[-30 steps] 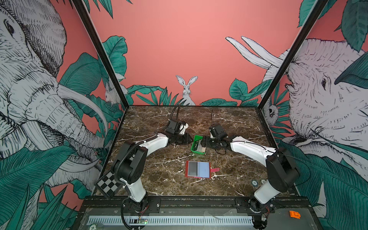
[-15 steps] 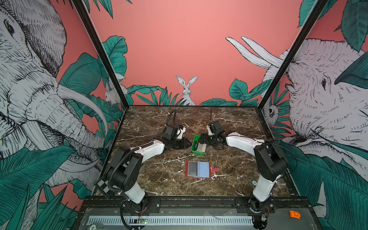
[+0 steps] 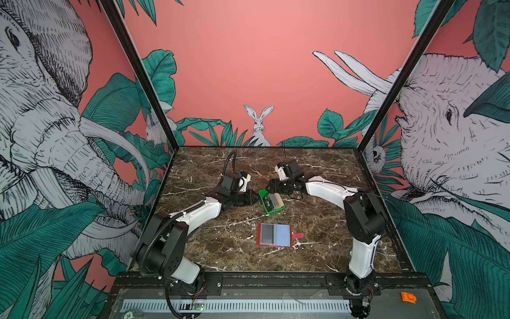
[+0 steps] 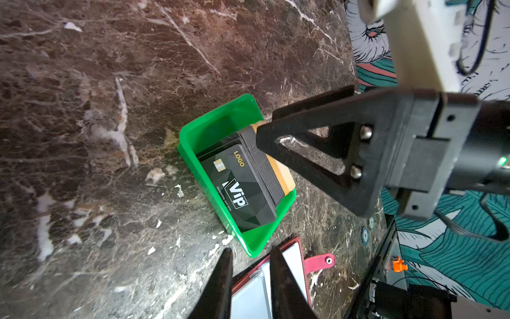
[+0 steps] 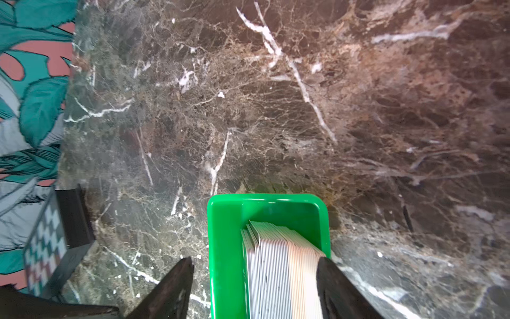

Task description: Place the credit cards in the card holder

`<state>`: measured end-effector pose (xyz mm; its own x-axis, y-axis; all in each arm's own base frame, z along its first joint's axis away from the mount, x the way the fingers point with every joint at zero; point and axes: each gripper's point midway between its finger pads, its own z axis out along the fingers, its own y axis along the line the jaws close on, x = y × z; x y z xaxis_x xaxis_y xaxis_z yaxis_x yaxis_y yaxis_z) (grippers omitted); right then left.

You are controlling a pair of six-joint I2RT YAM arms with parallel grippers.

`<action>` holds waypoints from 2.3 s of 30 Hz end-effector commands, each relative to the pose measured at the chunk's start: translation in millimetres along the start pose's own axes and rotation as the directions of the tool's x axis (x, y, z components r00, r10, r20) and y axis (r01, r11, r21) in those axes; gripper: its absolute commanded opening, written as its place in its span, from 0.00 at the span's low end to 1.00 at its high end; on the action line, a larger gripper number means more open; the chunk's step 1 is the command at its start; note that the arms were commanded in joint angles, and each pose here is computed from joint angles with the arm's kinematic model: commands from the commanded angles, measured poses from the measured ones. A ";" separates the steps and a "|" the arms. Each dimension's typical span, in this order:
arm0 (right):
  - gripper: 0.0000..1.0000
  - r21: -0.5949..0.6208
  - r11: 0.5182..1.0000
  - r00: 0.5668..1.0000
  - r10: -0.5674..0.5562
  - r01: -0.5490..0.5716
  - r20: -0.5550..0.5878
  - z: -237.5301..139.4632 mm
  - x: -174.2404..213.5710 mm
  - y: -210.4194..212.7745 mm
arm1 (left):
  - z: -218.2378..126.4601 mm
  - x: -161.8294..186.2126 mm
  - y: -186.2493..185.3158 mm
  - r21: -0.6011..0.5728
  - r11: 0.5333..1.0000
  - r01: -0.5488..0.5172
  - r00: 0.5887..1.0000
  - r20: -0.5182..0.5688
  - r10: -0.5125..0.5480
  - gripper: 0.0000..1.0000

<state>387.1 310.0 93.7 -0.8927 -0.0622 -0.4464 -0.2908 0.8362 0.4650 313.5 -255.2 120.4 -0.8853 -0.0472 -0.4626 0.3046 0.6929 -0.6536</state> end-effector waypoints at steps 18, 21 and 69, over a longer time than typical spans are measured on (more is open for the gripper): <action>0.87 0.049 0.984 0.977 -0.161 0.169 -0.141 -12.4 63.1 -12.4 | 33.0 -5.0 -10.5 0.068 0.996 0.062 0.997 -0.056 -0.058 0.18; 0.87 0.054 0.984 0.976 -0.162 0.172 -0.147 -7.6 66.3 -12.7 | 39.2 -4.4 -7.1 0.052 0.996 0.072 0.995 -0.066 -0.068 0.17; 0.86 0.186 0.977 0.990 -0.082 0.103 -0.116 -9.4 50.3 -41.7 | 75.0 30.0 25.7 -0.072 0.992 0.099 0.972 -0.205 -0.112 0.11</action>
<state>340.3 276.9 45.7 -0.9042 -0.2261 -0.3624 -0.3402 0.8942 0.2909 326.0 -299.5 59.5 -0.9579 0.0080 -0.2869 0.2109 0.6978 -0.6845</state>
